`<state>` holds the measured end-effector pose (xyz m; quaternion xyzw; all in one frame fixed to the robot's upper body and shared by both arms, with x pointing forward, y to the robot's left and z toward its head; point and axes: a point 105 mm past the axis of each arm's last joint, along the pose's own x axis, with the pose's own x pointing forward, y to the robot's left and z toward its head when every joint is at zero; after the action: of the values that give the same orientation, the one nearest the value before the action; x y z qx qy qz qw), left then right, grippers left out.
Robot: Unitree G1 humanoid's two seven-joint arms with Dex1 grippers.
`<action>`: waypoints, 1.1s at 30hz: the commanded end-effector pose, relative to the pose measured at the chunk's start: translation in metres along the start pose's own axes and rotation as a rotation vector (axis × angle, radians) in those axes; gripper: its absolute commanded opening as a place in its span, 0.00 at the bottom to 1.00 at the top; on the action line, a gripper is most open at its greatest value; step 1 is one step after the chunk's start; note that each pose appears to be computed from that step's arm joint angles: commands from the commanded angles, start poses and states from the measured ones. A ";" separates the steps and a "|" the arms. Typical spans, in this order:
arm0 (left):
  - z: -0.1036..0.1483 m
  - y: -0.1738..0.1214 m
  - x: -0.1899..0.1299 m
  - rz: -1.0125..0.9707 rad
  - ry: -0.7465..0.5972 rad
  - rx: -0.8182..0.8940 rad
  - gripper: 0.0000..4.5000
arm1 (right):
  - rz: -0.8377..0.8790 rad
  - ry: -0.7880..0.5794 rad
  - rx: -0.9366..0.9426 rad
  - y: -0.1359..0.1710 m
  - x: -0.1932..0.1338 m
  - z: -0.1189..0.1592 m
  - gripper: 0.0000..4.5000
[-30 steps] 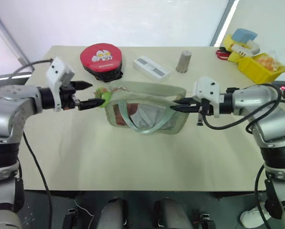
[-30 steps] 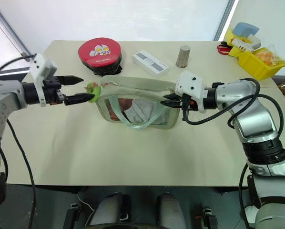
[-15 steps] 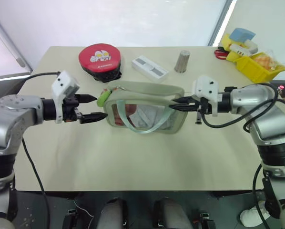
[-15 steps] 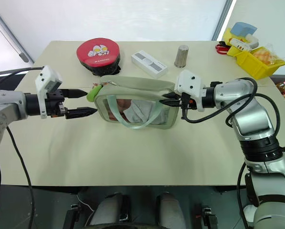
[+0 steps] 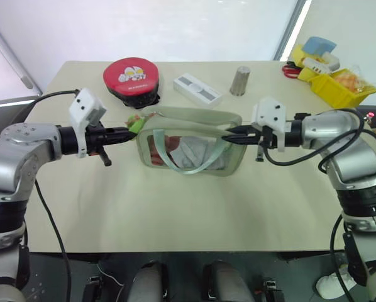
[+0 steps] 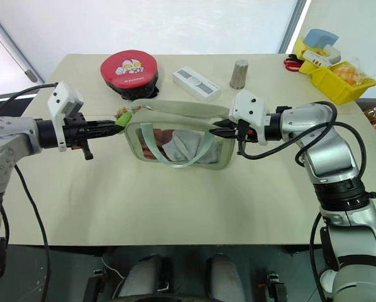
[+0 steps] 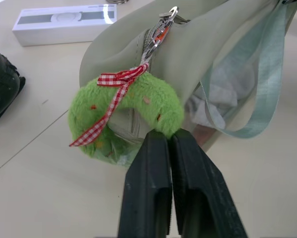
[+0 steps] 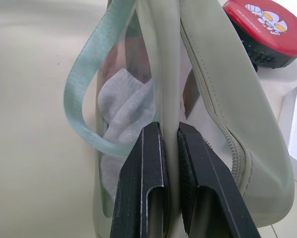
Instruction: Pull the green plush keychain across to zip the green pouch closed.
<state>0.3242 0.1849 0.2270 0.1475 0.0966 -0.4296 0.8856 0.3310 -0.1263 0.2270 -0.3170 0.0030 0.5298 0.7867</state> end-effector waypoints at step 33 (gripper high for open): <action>0.060 0.002 -0.002 -0.042 -0.015 0.290 0.99 | -0.013 -0.042 -0.020 -0.001 0.008 0.011 0.06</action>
<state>0.3325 0.1581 0.2722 0.2610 0.0449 -0.4697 0.8422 0.3351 -0.1207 0.2270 -0.3068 -0.0029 0.5237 0.7947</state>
